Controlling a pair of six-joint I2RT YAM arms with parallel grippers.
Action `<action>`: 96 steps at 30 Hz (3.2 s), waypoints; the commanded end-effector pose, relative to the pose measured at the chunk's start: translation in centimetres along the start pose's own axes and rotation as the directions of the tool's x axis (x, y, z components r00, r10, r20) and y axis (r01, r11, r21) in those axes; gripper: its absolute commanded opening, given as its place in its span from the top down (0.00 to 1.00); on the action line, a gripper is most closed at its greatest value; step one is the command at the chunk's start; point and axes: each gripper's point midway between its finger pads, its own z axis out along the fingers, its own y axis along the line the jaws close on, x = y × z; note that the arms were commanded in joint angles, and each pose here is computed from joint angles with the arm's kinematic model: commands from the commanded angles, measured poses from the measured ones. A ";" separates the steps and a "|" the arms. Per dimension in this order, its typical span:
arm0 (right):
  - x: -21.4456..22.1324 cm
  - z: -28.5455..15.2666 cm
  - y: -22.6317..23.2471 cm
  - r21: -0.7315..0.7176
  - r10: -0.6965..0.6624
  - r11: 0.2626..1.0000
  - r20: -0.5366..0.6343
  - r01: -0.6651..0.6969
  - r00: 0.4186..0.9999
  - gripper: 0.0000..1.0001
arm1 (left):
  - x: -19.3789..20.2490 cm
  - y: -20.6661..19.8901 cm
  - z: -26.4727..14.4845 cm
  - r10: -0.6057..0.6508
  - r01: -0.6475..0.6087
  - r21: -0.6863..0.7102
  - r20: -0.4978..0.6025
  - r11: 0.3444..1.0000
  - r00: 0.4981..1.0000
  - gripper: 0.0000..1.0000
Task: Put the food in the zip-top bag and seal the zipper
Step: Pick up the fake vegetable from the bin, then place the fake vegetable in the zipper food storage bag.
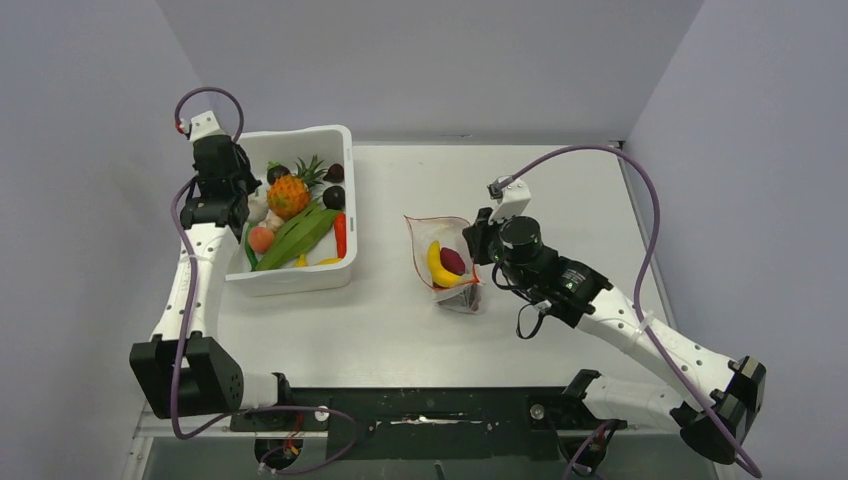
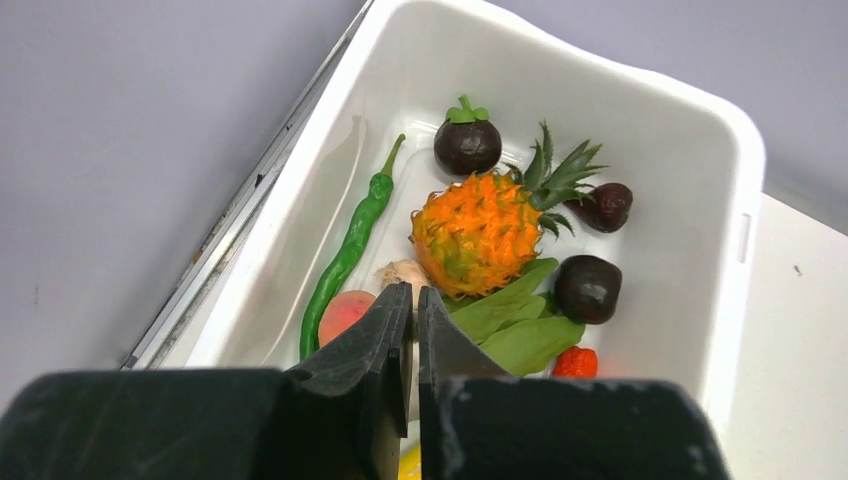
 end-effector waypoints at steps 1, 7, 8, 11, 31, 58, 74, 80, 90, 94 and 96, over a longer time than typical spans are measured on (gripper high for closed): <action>-4.6 0.0 1.6 -0.059 0.028 0.998 0.108 -0.022 0.994 1.00 | -1.8 -0.9 -2.9 -0.030 0.026 0.076 0.045 0.997 0.999 1.00; -4.3 0.9 1.8 -0.050 0.028 0.998 0.090 -0.024 0.996 1.00 | -1.4 -2.6 -5.1 -0.063 0.061 0.193 0.009 0.979 0.998 1.00; -4.3 1.1 1.8 -0.047 0.029 0.999 0.089 -0.025 0.996 1.00 | -1.2 -2.8 -5.4 -0.066 0.064 0.212 0.000 0.975 0.998 1.00; -4.4 1.6 1.8 -0.040 0.039 0.999 0.090 -0.036 0.995 1.00 | -0.6 -3.8 -6.3 -0.061 0.067 0.277 -0.030 0.959 0.998 1.00; -5.1 3.0 2.0 -0.004 0.092 0.996 0.101 -0.092 0.991 1.00 | 0.5 -10.1 -12.3 -0.042 0.115 0.600 -0.134 0.792 0.990 1.00; -4.9 4.4 3.7 -0.064 0.135 0.989 0.086 -0.130 0.987 1.00 | -0.3 -20.5 -23.6 -0.138 0.334 0.882 -0.304 0.332 0.943 1.00; -5.1 3.8 4.1 -0.095 0.159 0.984 0.096 -0.150 0.983 1.00 | 4.3 -25.6 -25.1 -0.144 0.380 0.887 -0.354 0.263 0.924 1.00; -5.2 3.4 3.9 -0.099 0.169 0.982 0.107 -0.159 0.980 1.00 | 7.7 -26.7 -24.0 -0.110 0.348 0.883 -0.330 0.314 0.938 1.00; -5.2 3.4 3.8 -0.098 0.168 0.983 0.112 -0.157 0.979 1.00 | 10.5 -27.5 -22.8 -0.065 0.332 0.877 -0.331 0.347 0.942 0.89; -5.2 3.3 3.6 -0.094 0.165 0.983 0.118 -0.155 0.979 1.00 | 10.3 -27.4 -23.1 -0.047 0.303 0.888 -0.307 0.346 0.951 0.69; -5.2 3.2 3.6 -0.094 0.164 0.984 0.118 -0.154 0.979 1.00 | 10.2 -27.3 -23.1 -0.036 0.288 0.890 -0.295 0.354 0.955 0.55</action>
